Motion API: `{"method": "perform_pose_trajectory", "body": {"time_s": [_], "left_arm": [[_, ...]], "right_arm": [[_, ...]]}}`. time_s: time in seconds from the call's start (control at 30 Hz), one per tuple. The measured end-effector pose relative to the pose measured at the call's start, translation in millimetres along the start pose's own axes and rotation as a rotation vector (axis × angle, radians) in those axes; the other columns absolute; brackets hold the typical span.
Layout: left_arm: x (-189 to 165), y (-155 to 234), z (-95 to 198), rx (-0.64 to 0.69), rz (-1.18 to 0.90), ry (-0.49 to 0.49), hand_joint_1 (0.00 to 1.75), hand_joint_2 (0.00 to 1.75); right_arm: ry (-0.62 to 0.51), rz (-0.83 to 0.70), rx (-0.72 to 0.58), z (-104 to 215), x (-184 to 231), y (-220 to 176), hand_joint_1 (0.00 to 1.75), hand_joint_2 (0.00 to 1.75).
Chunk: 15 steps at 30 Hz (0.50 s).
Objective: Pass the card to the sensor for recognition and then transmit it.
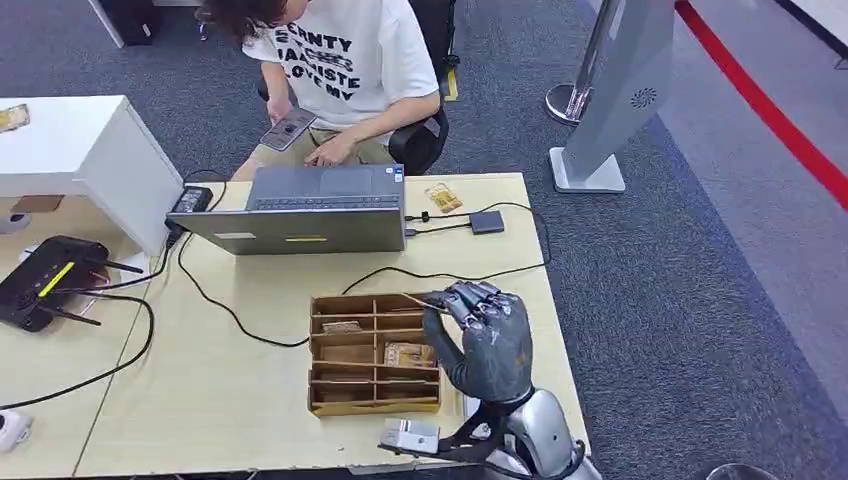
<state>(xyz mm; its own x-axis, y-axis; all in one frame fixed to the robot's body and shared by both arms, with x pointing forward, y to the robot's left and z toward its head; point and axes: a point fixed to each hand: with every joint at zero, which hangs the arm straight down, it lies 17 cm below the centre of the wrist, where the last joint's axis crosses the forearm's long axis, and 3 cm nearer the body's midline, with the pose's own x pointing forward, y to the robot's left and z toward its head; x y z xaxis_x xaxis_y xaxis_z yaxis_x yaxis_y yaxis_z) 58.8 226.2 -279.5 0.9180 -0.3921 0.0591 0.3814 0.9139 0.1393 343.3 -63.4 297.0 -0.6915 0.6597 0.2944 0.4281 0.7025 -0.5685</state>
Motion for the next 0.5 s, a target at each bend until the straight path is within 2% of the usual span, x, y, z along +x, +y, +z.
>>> {"method": "perform_pose_trajectory", "body": {"time_s": [0.2,0.5], "left_arm": [[1.1,-1.2,0.3,0.0,-0.003,-0.002,0.0,0.0],[1.5,-0.9,0.3,0.003,-0.011,-0.004,0.0,0.0]], "right_arm": [[0.028,-0.009,-0.101,-8.9,-1.8,-32.0,1.75,1.75],[0.034,0.011,-0.164,-16.1,-4.7,-52.0,1.75,1.75]]}}
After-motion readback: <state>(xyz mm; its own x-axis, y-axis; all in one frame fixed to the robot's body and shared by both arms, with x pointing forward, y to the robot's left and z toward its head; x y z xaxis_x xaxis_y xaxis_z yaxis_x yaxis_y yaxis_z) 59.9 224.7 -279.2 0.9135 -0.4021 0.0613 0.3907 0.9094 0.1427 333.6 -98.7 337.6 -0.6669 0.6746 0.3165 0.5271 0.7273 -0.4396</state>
